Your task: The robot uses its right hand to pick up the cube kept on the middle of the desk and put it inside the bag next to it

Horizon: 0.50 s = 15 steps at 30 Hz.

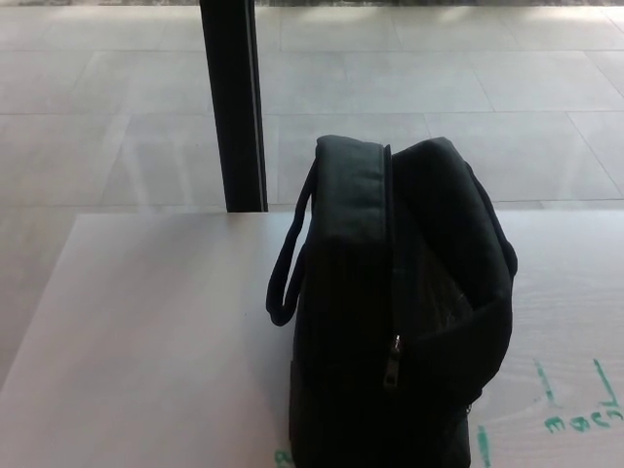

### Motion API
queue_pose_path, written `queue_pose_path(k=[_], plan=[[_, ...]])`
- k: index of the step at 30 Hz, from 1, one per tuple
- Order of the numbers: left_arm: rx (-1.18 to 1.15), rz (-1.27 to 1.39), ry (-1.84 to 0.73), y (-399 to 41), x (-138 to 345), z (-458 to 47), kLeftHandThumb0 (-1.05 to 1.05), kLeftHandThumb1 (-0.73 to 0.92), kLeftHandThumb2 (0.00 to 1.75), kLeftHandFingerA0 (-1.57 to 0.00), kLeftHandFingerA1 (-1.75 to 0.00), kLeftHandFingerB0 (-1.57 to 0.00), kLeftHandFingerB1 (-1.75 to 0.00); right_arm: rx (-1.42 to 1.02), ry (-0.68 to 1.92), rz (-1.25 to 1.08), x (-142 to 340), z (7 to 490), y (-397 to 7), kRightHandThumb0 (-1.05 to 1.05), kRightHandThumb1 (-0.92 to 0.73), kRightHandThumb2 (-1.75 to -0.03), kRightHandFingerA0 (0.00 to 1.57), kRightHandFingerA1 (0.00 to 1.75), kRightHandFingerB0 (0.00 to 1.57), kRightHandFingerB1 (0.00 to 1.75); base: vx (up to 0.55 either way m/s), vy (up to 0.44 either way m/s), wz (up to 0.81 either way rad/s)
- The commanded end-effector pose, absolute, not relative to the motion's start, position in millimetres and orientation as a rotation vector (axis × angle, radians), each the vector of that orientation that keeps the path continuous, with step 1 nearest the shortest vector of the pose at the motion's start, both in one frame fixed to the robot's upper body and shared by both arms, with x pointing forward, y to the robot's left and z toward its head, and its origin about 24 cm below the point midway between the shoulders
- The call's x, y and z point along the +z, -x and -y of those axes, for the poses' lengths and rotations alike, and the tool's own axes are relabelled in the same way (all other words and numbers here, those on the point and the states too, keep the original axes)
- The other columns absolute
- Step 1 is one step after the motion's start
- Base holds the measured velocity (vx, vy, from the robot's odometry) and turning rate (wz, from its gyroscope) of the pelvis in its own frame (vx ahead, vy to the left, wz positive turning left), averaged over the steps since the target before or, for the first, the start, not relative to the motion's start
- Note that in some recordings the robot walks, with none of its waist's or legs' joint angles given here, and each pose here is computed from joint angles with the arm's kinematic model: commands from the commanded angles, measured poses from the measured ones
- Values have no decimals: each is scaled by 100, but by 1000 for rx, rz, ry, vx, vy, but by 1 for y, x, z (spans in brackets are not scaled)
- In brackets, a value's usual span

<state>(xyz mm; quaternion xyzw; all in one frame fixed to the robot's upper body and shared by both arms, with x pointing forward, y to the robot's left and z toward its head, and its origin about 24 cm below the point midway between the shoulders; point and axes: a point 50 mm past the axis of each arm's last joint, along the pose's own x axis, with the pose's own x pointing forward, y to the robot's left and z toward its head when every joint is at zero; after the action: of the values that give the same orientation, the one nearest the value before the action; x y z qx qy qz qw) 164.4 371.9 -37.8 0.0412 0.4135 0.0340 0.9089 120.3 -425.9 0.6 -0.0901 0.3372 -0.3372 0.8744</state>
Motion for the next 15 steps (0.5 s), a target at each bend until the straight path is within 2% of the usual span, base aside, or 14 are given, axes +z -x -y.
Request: queue_pose_path(k=[1,2,3,4,7,11,12,13,14,15], plan=[[66,-839,-103,-163,-36,-374,-75,53,83,-25,-55,-19,-47,-686,145,-698,2,431,-119,-74,-63,-60,64,95,38,88,0,0,0],[67,-839,-87,-163,-36,-374,-75,52,83,-24,-55,-17,-46,-663,157,-692,3,430,-119,-77,-61,-59,69,93,44,87,0,0,0],[68,-843,-83,-163,-37,-374,-75,52,84,-23,-55,-17,-46,-661,154,-684,3,429,-121,-76,-43,-87,72,89,51,81,0,0,0],[70,-844,-85,-163,-37,-374,-76,52,84,-24,-55,-18,-47,-660,153,-681,3,429,-121,-77,-61,-58,75,91,52,85,0,0,0],[72,-843,-73,-164,-37,-374,-75,52,83,-23,-55,-17,-47,-623,162,-679,4,427,-122,-79,-61,-59,74,84,51,83,0,0,0],[71,-837,-115,-163,-37,-374,-76,52,85,-27,-56,-20,-47,-585,185,-676,6,426,-124,-79,-62,-60,75,84,49,83,0,0,0],[78,-846,-83,-163,-37,-374,-74,52,83,-23,-55,-17,-46,-578,199,-677,6,426,-124,-80,-61,-59,76,80,53,79,0,0,0],[82,-853,-80,-162,-38,-374,-72,67,59,-30,-50,-21,-37,-570,201,-672,7,426,-124,-80,-61,-59,77,80,53,79,0,0,0],[71,-838,-84,-162,-37,-374,-75,52,83,-25,-56,-18,-47,-570,202,-671,8,425,-124,-81,-61,-59,78,84,52,82,0,0,0],[71,-839,-83,-163,-37,-374,-76,52,84,-25,-56,-19,-47,-569,206,-668,8,425,-125,-81,-62,-59,78,84,51,82,0,0,0]])
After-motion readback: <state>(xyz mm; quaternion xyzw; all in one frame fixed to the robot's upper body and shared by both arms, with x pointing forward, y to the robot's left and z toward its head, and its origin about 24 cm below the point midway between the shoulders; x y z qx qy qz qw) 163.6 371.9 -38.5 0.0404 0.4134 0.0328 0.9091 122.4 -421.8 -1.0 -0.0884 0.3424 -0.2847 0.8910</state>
